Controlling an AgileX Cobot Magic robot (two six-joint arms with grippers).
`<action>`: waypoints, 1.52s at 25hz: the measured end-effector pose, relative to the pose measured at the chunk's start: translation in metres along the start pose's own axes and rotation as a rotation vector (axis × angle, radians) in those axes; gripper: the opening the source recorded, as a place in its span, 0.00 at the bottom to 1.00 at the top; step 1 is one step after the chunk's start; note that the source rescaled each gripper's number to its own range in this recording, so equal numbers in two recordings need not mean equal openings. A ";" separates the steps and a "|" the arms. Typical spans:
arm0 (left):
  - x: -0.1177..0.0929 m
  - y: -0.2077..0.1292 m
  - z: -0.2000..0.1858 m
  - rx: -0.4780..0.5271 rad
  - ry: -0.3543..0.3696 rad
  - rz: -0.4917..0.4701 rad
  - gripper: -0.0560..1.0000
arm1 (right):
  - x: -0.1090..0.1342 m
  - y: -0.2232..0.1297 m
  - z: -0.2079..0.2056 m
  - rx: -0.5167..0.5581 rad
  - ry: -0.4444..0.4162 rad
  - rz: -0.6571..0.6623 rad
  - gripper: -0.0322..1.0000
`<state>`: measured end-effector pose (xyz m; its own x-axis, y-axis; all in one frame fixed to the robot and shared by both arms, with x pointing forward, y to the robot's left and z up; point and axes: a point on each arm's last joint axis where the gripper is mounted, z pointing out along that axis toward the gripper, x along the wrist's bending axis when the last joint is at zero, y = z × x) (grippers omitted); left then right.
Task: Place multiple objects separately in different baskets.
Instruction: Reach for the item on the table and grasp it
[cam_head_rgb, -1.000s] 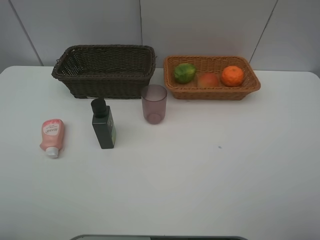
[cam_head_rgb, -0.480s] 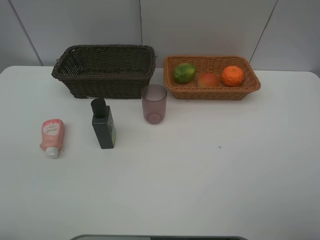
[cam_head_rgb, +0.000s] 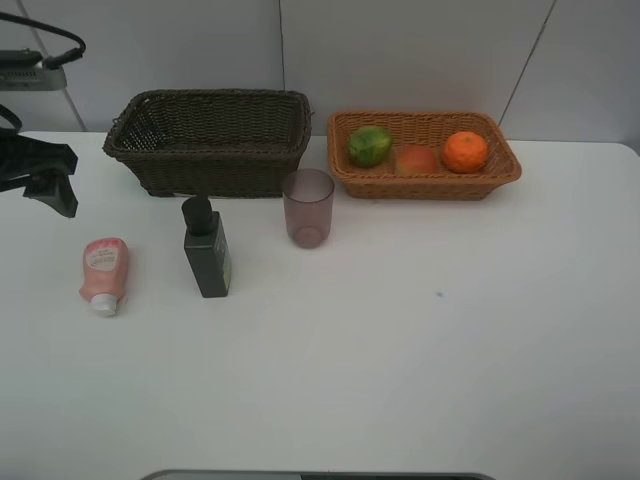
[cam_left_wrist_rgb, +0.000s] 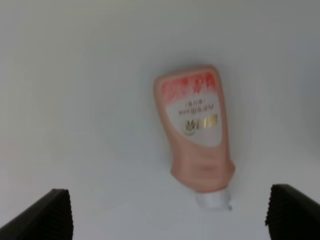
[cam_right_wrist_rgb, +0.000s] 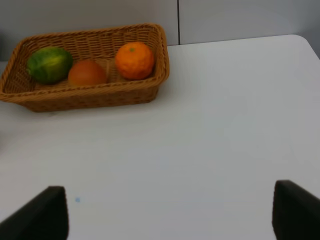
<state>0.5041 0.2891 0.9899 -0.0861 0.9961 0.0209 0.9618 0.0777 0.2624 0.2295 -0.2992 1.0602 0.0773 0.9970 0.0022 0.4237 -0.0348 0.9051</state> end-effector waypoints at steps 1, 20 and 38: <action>-0.001 0.003 0.009 0.007 -0.003 -0.018 1.00 | 0.000 0.000 0.000 -0.001 0.000 0.000 0.72; -0.017 0.000 0.097 0.086 -0.027 -0.150 1.00 | 0.000 0.000 0.000 -0.001 0.000 0.000 0.72; -0.018 -0.006 0.127 0.099 -0.029 -0.160 1.00 | 0.000 0.000 0.000 -0.001 0.000 0.000 0.72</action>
<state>0.5326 0.2763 0.8652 -0.2343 0.9713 -0.0420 0.9573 0.2380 0.1643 0.2293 -0.2992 1.0602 0.0773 0.9970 0.0022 0.4228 -0.0348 0.9056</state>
